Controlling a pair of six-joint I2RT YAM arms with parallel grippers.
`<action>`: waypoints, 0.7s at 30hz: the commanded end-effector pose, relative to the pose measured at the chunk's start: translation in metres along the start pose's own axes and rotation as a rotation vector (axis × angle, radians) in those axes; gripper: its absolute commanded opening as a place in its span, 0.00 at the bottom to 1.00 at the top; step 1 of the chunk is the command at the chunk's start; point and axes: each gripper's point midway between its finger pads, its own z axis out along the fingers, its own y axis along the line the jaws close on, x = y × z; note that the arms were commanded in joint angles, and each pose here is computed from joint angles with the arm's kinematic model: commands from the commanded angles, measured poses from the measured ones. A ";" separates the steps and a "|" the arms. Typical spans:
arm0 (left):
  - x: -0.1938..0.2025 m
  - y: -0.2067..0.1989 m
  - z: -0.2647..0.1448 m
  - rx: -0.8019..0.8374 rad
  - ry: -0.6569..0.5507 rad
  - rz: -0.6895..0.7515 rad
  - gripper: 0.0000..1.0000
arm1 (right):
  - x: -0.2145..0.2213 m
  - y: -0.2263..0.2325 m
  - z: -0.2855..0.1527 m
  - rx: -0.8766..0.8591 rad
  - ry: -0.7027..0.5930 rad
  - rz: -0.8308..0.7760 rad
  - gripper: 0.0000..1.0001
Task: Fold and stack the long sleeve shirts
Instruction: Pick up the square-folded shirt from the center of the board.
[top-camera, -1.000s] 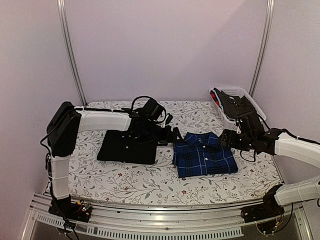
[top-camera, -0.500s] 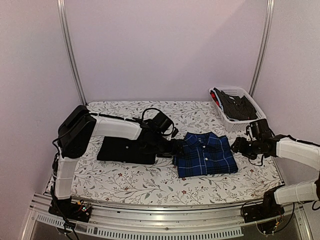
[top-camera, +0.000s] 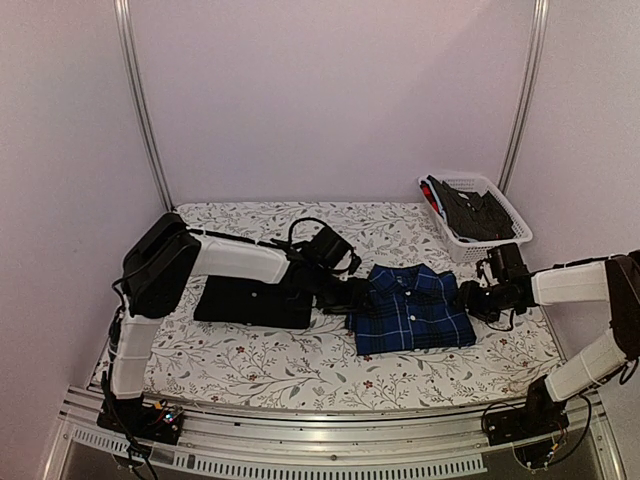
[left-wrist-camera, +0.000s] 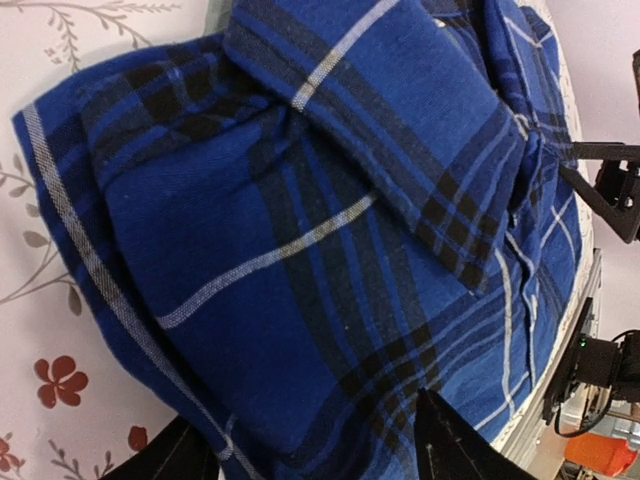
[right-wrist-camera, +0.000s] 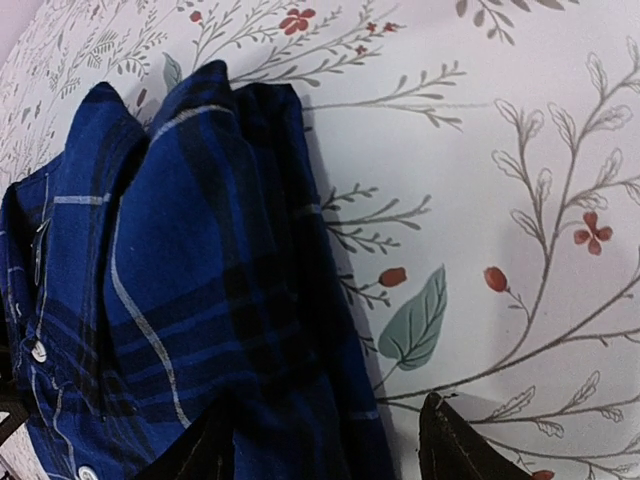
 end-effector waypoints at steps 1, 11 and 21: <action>0.024 0.019 0.021 -0.061 0.068 -0.023 0.63 | 0.005 0.002 0.014 -0.018 0.049 -0.001 0.59; 0.024 0.014 0.027 -0.032 0.078 -0.028 0.44 | 0.014 0.012 0.022 -0.011 0.112 -0.005 0.44; 0.008 0.012 0.022 0.007 0.050 -0.027 0.04 | 0.031 0.039 0.032 -0.051 0.169 -0.010 0.15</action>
